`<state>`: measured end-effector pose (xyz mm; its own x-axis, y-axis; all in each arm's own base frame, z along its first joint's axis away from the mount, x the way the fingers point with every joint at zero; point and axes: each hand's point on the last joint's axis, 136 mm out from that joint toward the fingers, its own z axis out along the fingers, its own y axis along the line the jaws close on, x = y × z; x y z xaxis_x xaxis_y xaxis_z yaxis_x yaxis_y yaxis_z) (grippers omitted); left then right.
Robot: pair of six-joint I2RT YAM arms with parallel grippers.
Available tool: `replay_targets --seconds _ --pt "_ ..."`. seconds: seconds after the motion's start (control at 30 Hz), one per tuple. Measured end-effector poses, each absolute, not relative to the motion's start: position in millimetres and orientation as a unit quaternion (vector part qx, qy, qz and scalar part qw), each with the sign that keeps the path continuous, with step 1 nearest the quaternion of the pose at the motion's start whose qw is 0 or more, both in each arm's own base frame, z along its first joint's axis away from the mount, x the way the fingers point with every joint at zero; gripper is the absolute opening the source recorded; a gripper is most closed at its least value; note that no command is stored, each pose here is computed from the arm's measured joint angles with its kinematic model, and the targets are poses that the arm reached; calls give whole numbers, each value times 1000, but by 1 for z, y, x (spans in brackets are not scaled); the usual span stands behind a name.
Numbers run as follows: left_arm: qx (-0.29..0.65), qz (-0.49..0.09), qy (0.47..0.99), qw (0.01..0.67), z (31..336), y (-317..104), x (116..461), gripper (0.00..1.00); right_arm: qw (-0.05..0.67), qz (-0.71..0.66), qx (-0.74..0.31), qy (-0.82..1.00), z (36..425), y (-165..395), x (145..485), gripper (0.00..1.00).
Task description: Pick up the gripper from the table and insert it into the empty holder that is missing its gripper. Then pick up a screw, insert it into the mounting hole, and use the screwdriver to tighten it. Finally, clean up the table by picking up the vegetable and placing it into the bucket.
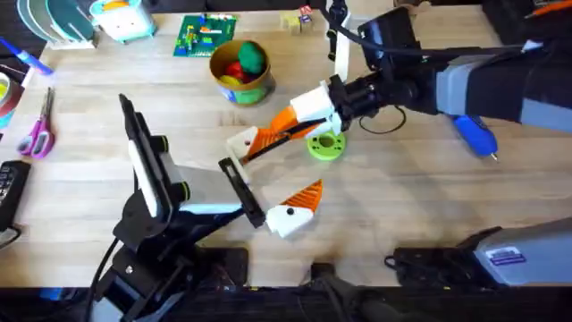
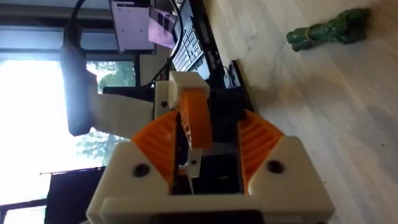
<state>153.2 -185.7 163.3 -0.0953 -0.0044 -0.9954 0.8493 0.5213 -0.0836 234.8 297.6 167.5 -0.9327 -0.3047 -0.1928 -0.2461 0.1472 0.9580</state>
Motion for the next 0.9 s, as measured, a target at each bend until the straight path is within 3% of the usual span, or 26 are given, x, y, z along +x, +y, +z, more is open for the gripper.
replay_targets --seconds 0.13,0.27,0.4,0.53,0.7,0.9 --pt "328 -363 645 587 163 -186 153 993 23 -626 181 -758 167 298 235 546" --pt "328 -363 645 587 163 -186 153 992 23 -626 180 -758 167 298 235 747" --pt "328 -363 644 588 163 -186 153 993 22 -625 180 -760 167 298 236 888" --pt "328 -364 644 587 163 -186 153 993 1 -618 176 -766 165 295 245 900" --pt "328 -364 644 587 163 -186 153 993 -62 -602 154 -781 162 276 280 906" --pt "328 -364 644 587 163 -186 153 992 -144 -498 131 -845 157 233 299 910"
